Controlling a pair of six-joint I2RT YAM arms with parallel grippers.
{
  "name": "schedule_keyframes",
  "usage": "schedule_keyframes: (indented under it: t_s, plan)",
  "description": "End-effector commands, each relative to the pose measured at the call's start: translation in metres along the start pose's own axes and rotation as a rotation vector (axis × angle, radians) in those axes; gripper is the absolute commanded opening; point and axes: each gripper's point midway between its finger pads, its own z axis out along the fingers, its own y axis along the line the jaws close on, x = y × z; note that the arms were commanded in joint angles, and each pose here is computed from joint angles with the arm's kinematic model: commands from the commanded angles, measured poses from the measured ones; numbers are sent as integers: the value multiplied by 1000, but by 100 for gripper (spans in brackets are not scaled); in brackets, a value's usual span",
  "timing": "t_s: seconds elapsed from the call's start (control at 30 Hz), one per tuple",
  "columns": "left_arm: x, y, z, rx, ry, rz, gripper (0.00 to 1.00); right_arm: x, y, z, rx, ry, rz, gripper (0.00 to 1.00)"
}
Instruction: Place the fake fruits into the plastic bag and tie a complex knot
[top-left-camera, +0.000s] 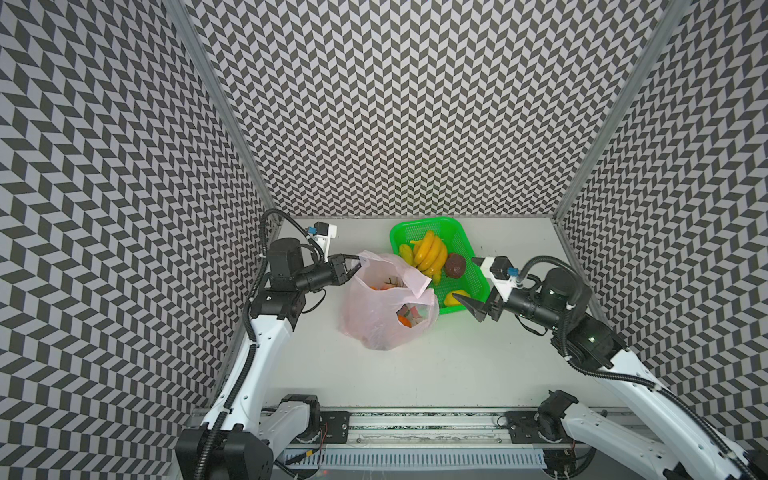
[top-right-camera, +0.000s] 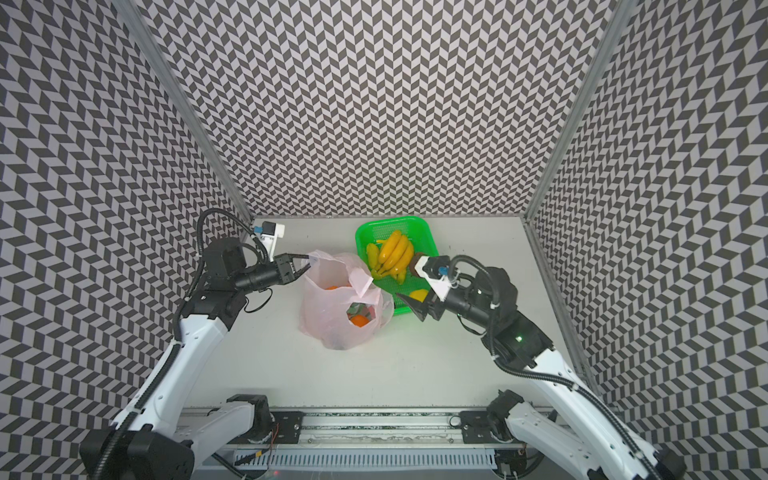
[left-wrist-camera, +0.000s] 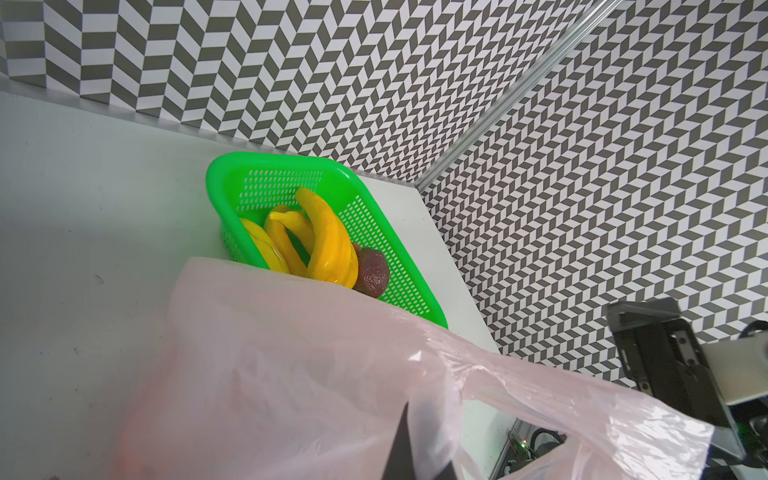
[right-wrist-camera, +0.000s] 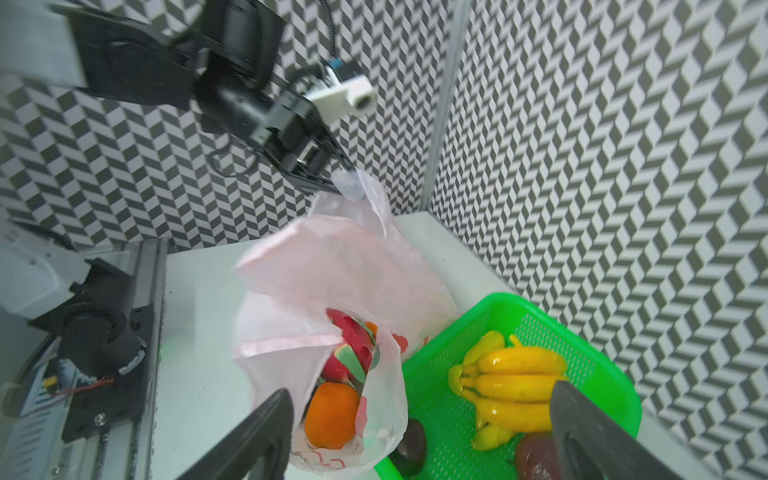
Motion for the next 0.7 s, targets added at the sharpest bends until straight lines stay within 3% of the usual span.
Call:
schedule_keyframes:
  t_s: [0.0,0.37,0.67]
  plan:
    - [-2,-6,3,35,3,34,0,-32,20,-6,-118,-110,-300,93]
    - [0,1,11,51,26,20,0,-41,34,39,-326,-90,-436,82]
    - [0,3,13,50,27,18,0,-39,37,64,-383,-77,-498,80]
